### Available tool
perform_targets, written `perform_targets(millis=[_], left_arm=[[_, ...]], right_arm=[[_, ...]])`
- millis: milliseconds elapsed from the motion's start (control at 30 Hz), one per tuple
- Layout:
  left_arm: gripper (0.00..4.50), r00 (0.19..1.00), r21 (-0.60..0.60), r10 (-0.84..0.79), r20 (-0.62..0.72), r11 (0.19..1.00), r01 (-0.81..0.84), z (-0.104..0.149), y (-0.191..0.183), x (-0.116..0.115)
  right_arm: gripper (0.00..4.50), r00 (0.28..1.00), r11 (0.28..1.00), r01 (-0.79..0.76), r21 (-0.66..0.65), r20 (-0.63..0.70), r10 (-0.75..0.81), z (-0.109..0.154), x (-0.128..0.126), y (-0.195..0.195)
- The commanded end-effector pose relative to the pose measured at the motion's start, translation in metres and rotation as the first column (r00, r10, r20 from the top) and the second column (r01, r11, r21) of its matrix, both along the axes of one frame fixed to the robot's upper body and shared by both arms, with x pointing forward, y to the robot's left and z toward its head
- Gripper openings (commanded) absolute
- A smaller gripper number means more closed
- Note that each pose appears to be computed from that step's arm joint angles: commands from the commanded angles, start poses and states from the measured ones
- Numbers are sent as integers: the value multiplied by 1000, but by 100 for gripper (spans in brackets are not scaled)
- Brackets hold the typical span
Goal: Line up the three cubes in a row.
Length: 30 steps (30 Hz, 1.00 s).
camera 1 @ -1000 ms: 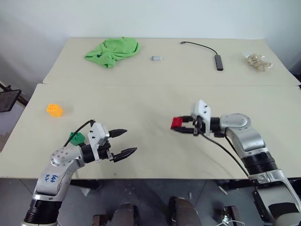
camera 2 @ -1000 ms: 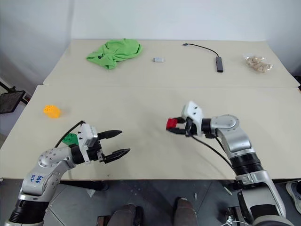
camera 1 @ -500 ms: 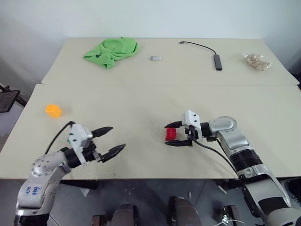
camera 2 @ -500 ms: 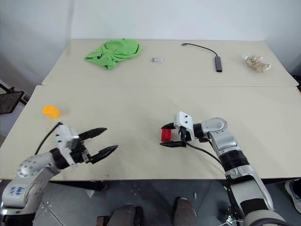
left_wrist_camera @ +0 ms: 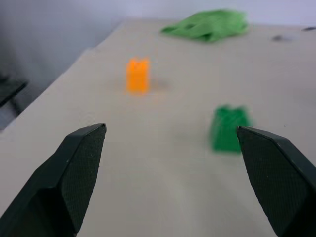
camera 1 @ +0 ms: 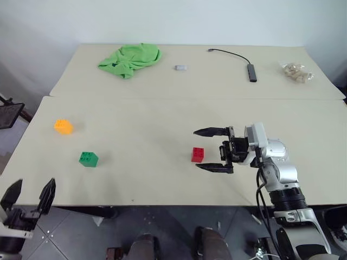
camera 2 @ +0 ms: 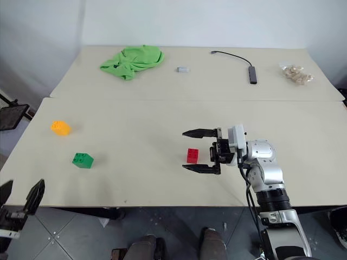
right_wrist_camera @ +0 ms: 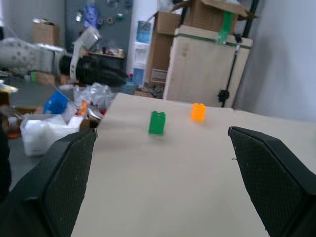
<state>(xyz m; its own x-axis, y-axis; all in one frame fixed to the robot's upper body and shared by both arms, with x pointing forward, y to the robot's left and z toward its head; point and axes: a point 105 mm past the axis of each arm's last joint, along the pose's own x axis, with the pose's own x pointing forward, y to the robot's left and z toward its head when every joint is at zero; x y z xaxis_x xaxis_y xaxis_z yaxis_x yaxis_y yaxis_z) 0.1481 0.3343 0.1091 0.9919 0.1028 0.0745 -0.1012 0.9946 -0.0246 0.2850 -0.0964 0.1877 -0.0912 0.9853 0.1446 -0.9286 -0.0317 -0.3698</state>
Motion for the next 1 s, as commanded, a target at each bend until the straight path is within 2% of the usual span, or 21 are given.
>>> perform_targets(millis=[33,200,367,467,567,733,800,833,900,933,1000], left_arm=[[450,998,22,-64,13,998,63,-2,-17,4],[450,996,14,-84,40,996,84,-1,-36,40],[450,993,-46,-107,41,993,109,0,-53,81],[450,989,-90,-139,57,986,144,2,-61,94],[389,992,-100,-124,20,987,125,-6,-60,107],[235,991,-86,-135,11,987,135,-6,-60,110],[173,980,-44,-198,-8,979,197,-3,-64,112],[148,954,3,-299,-32,954,299,-1,-71,112],[148,843,80,-533,-69,839,538,13,-83,105],[148,749,116,-655,-102,740,663,23,-85,101],[148,613,160,-771,-172,592,790,41,-83,107]], right_arm=[[447,999,999,-45,26,22,45,10,-7,1],[447,998,999,-31,-9,49,32,4,-5,3],[447,999,999,-36,-37,24,37,-1,-9,4],[447,999,998,-39,-43,25,40,-3,-11,6],[450,999,999,-22,-30,25,22,-4,-14,7],[450,1000,1000,18,-25,26,-17,-6,-14,5],[450,999,999,44,-23,23,-44,-7,-12,3],[450,998,998,56,-25,20,-56,-7,-12,1],[450,997,996,78,-36,13,-77,-8,-13,-3],[450,995,994,100,-43,3,-100,-8,-13,-9],[450,988,987,152,-59,-7,-153,-9,-13,-22]])
